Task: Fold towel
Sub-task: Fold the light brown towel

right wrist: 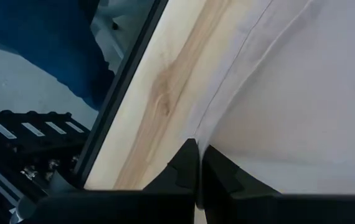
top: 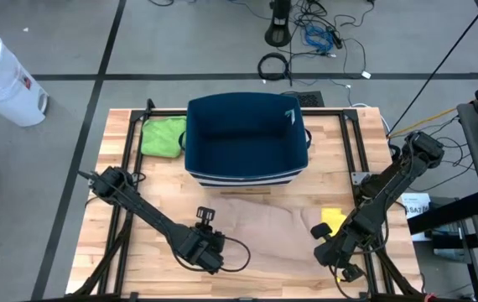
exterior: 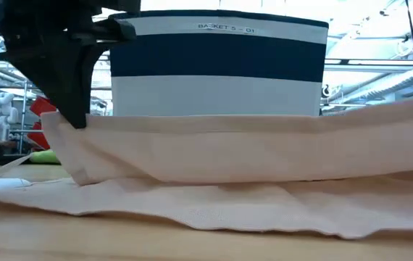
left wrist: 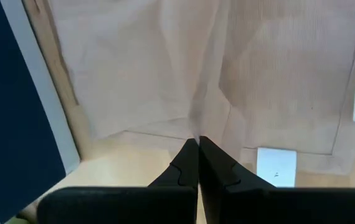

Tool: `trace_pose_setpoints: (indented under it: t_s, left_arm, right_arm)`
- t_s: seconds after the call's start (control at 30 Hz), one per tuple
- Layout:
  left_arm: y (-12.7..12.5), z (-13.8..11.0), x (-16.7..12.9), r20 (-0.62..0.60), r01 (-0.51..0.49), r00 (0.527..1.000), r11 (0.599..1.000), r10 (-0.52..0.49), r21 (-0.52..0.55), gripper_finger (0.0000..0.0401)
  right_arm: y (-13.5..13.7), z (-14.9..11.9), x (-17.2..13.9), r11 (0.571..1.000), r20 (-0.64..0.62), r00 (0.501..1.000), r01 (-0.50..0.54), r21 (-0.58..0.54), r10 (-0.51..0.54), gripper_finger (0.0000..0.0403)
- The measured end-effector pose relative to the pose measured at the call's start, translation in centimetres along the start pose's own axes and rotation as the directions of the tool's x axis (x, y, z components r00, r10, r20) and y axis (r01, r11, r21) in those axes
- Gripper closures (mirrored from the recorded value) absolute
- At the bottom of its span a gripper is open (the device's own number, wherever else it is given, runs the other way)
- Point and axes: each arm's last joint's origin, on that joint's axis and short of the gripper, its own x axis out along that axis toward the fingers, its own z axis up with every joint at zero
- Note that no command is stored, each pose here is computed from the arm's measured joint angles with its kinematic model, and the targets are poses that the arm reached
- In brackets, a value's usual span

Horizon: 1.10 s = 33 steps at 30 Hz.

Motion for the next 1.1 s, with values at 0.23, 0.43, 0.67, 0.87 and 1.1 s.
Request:
trace_pose_setpoints:
  t_s: [0.23, 0.43, 0.67, 0.87, 1.1]
  left_arm:
    - [-0.6, -0.8, 0.7, -0.03, -0.011, 0.999, 1.0, 0.012, 0.008, 0.0401]
    - [-0.9, -1.6, 0.4, -0.051, -0.088, 0.995, 0.995, 0.091, 0.053, 0.0401]
    - [0.0, -1.7, -1.5, -0.057, -0.242, 0.967, 0.965, 0.248, 0.099, 0.0401]
    - [0.3, -0.7, -3.8, 0.043, -0.332, 0.943, 0.921, 0.33, 0.204, 0.0401]
    - [-0.3, -0.6, -5.7, 0.11, -0.377, 0.925, 0.834, 0.365, 0.402, 0.0401]
  right_arm:
    - [0.0, 0.0, 0.0, 1.0, 0.001, 1.0, 0.003, 0.0, -0.003, 0.0403]
    - [0.0, 0.0, 0.0, 1.0, 0.003, 1.0, 0.007, 0.01, -0.007, 0.0403]
    - [-0.1, 0.0, 0.0, 0.999, 0.007, 0.999, 0.033, 0.012, -0.033, 0.0403]
    - [-0.2, 0.0, 0.0, 0.997, 0.026, 0.997, 0.073, 0.008, -0.073, 0.0403]
    - [-0.3, 0.1, 0.0, 0.995, 0.039, 0.995, 0.095, 0.002, -0.095, 0.0403]
